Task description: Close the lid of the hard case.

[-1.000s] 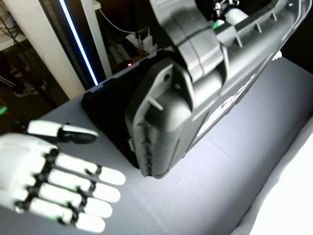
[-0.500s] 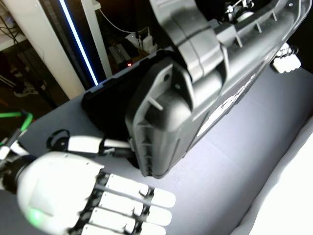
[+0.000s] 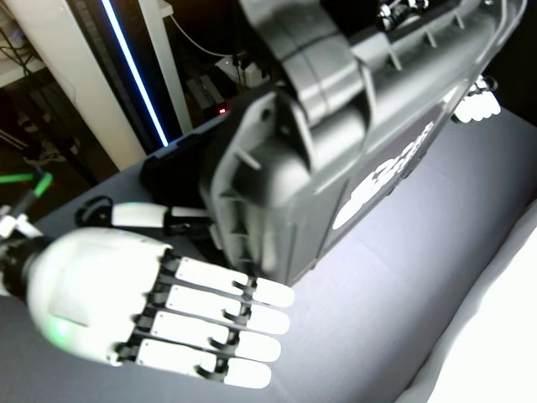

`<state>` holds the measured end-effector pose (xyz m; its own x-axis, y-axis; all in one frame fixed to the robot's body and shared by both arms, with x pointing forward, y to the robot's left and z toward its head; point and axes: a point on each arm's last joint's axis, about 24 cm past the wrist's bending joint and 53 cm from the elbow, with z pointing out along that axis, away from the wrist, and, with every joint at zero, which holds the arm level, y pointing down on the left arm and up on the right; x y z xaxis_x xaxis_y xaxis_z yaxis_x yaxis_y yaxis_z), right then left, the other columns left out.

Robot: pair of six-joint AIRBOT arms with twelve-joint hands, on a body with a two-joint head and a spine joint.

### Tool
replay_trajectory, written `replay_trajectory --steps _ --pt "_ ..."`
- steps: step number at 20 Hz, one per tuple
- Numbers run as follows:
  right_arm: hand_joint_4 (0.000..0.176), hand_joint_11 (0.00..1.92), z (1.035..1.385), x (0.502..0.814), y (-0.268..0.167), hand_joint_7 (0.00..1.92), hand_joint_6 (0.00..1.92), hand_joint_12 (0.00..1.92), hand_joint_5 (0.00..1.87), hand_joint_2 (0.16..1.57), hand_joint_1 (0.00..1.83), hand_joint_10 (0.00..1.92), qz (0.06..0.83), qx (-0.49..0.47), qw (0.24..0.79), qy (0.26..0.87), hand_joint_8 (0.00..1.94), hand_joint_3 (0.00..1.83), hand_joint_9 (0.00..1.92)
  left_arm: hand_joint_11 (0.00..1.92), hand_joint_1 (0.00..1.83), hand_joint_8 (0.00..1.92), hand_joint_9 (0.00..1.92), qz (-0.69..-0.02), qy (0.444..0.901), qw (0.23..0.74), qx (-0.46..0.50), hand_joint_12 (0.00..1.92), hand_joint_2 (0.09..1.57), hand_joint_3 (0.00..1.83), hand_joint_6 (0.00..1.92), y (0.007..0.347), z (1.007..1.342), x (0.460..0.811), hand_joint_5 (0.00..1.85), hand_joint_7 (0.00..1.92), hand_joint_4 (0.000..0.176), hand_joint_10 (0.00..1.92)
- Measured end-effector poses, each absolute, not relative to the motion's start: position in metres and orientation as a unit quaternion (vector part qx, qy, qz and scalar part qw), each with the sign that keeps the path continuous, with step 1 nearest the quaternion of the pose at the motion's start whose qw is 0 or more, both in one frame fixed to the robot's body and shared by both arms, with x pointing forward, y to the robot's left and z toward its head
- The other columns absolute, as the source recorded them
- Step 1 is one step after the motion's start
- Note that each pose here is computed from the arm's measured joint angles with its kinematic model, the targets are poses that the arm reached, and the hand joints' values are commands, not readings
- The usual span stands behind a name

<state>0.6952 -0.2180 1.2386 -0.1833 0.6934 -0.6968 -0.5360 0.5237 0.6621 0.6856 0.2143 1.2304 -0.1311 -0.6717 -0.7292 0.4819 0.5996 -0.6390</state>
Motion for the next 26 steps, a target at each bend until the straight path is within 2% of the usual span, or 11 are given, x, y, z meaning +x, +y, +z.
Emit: replay_trajectory --steps 3,7,11,12,13,15,16,17,19,23,26 --pt "0.000 0.09 1.235 0.686 -0.216 0.11 0.00 0.04 0.15 1.16 0.06 0.00 0.489 0.060 0.633 0.597 0.00 0.00 0.10 0.08 0.00 0.01 0.09 -0.446 0.599 0.661 -0.073 0.04 1.22 0.02 0.01 0.216 1.237 0.675 0.09 0.10 0.000 0.02" --pt "0.003 0.06 1.228 0.679 -0.215 0.11 0.00 0.03 0.16 1.17 0.07 0.00 0.493 0.062 0.627 0.601 0.00 0.00 0.08 0.11 0.00 0.00 0.13 -0.450 0.596 0.662 -0.068 0.07 1.18 0.00 0.00 0.218 1.237 0.663 0.11 0.13 0.000 0.01" --pt "0.000 0.08 1.226 0.677 -0.216 0.11 0.00 0.03 0.15 1.19 0.09 0.00 0.493 0.062 0.626 0.601 0.00 0.00 0.09 0.05 0.00 0.00 0.10 -0.450 0.594 0.663 -0.067 0.04 1.21 0.01 0.01 0.219 1.236 0.661 0.12 0.11 0.000 0.00" --pt "0.014 0.08 1.226 0.677 -0.216 0.11 0.00 0.03 0.15 1.18 0.08 0.00 0.493 0.062 0.626 0.601 0.00 0.00 0.09 0.06 0.00 0.01 0.11 -0.450 0.594 0.664 -0.067 0.05 1.20 0.00 0.00 0.219 1.237 0.661 0.12 0.13 0.000 0.00" --pt "0.014 0.07 1.226 0.677 -0.216 0.11 0.00 0.03 0.15 1.18 0.08 0.00 0.493 0.062 0.626 0.601 0.00 0.00 0.09 0.07 0.00 0.01 0.11 -0.451 0.593 0.664 -0.067 0.05 1.20 0.00 0.00 0.219 1.237 0.661 0.12 0.14 0.000 0.01" --pt "0.000 0.08 1.224 0.676 -0.216 0.12 0.00 0.03 0.15 1.18 0.09 0.00 0.494 0.062 0.625 0.601 0.00 0.00 0.09 0.06 0.00 0.00 0.12 -0.455 0.593 0.662 -0.067 0.06 1.27 0.01 0.00 0.218 1.236 0.659 0.12 0.14 0.000 0.00" --pt "0.000 0.09 1.222 0.673 -0.215 0.13 0.00 0.04 0.16 1.18 0.09 0.01 0.496 0.063 0.622 0.602 0.01 0.00 0.10 0.06 0.00 0.01 0.12 -0.455 0.595 0.659 -0.067 0.06 1.29 0.01 0.00 0.218 1.234 0.654 0.13 0.14 0.000 0.00" --pt "0.000 0.10 1.221 0.671 -0.215 0.13 0.00 0.04 0.16 1.19 0.10 0.01 0.497 0.062 0.622 0.602 0.01 0.00 0.11 0.09 0.00 0.01 0.15 -0.455 0.597 0.657 -0.064 0.07 1.29 0.01 0.01 0.218 1.233 0.650 0.14 0.16 0.000 0.01" --pt "0.000 0.08 1.217 0.663 -0.213 0.14 0.00 0.03 0.16 1.21 0.10 0.00 0.500 0.060 0.616 0.606 0.01 0.01 0.11 0.01 0.00 0.00 0.15 -0.454 0.602 0.654 -0.058 0.32 1.26 0.00 0.00 0.219 1.231 0.638 0.14 0.16 0.000 0.00" --pt "0.000 0.09 1.212 0.649 -0.210 0.16 0.00 0.04 0.16 1.24 0.11 0.01 0.507 0.051 0.609 0.608 0.01 0.01 0.12 0.00 0.00 0.00 0.16 -0.455 0.610 0.648 -0.041 0.25 1.25 0.00 0.00 0.219 1.225 0.618 0.12 0.17 0.000 0.00" --pt "0.000 0.07 1.210 0.643 -0.208 0.17 0.01 0.03 0.17 1.25 0.10 0.00 0.508 0.043 0.608 0.609 0.01 0.01 0.12 0.00 0.00 0.00 0.16 -0.466 0.598 0.652 -0.031 0.18 1.25 0.00 0.00 0.215 1.231 0.609 0.11 0.16 0.000 0.00"
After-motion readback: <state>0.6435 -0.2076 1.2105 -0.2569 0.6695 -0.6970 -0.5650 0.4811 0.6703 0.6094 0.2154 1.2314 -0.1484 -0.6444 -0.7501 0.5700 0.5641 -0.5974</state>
